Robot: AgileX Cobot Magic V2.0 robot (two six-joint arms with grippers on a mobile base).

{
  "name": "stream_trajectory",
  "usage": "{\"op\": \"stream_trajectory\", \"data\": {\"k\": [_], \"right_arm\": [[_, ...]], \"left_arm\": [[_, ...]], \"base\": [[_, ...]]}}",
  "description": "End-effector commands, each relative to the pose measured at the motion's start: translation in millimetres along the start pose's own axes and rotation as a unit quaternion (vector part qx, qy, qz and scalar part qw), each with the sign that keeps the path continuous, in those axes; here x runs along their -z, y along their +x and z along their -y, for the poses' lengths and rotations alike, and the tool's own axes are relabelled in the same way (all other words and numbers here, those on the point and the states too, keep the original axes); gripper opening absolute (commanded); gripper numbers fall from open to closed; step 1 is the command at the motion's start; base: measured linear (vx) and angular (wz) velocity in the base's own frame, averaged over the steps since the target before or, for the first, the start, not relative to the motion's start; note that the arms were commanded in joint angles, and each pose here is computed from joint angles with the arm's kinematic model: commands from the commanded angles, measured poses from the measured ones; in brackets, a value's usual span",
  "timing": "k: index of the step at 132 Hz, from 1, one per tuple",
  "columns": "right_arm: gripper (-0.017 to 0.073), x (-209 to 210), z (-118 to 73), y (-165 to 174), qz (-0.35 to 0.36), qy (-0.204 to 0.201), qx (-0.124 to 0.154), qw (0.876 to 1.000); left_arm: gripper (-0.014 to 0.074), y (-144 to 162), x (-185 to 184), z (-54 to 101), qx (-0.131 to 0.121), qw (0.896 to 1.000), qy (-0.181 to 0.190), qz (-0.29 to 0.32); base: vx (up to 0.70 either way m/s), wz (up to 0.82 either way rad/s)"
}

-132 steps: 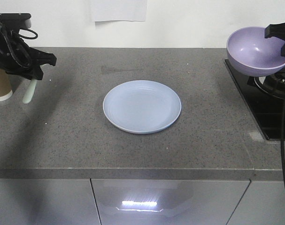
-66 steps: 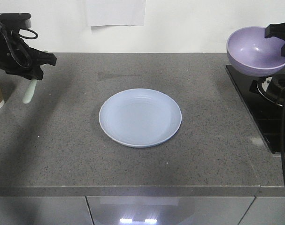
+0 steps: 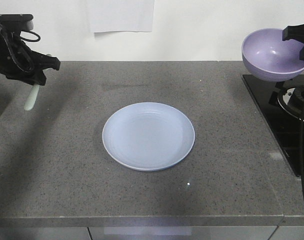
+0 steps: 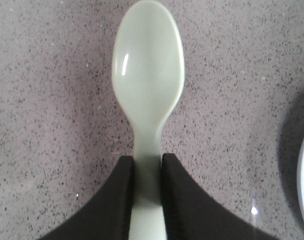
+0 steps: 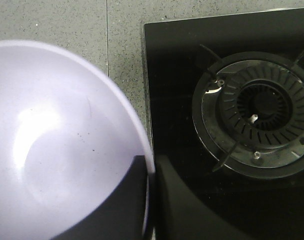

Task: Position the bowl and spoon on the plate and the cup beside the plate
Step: 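Drive forward until the blue plate is centered, holding spoon and bowl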

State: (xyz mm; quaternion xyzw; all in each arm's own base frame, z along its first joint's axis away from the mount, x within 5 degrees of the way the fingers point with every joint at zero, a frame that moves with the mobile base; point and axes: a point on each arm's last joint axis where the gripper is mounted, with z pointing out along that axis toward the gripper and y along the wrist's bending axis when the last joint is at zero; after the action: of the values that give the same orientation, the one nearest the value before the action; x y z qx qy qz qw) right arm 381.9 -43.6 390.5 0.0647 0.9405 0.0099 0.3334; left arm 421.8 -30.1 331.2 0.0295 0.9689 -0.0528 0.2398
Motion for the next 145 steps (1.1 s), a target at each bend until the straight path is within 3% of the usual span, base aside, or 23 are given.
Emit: {"op": "stream_trajectory", "data": {"k": [1, 145], "right_arm": [[-0.0007, 32.1, -1.2, -11.9, 0.07, 0.0, 0.007, 0.998], [-0.0007, 32.1, -1.2, -11.9, 0.07, 0.0, 0.007, 0.998]], "left_arm": [[-0.0006, -8.0, 33.8, 5.8, -0.002, 0.998, 0.007, 0.062], [-0.0006, -8.0, 33.8, 5.8, -0.002, 0.998, 0.007, 0.062]], "base": [[0.06, 0.0], [0.05, -0.01]]}}
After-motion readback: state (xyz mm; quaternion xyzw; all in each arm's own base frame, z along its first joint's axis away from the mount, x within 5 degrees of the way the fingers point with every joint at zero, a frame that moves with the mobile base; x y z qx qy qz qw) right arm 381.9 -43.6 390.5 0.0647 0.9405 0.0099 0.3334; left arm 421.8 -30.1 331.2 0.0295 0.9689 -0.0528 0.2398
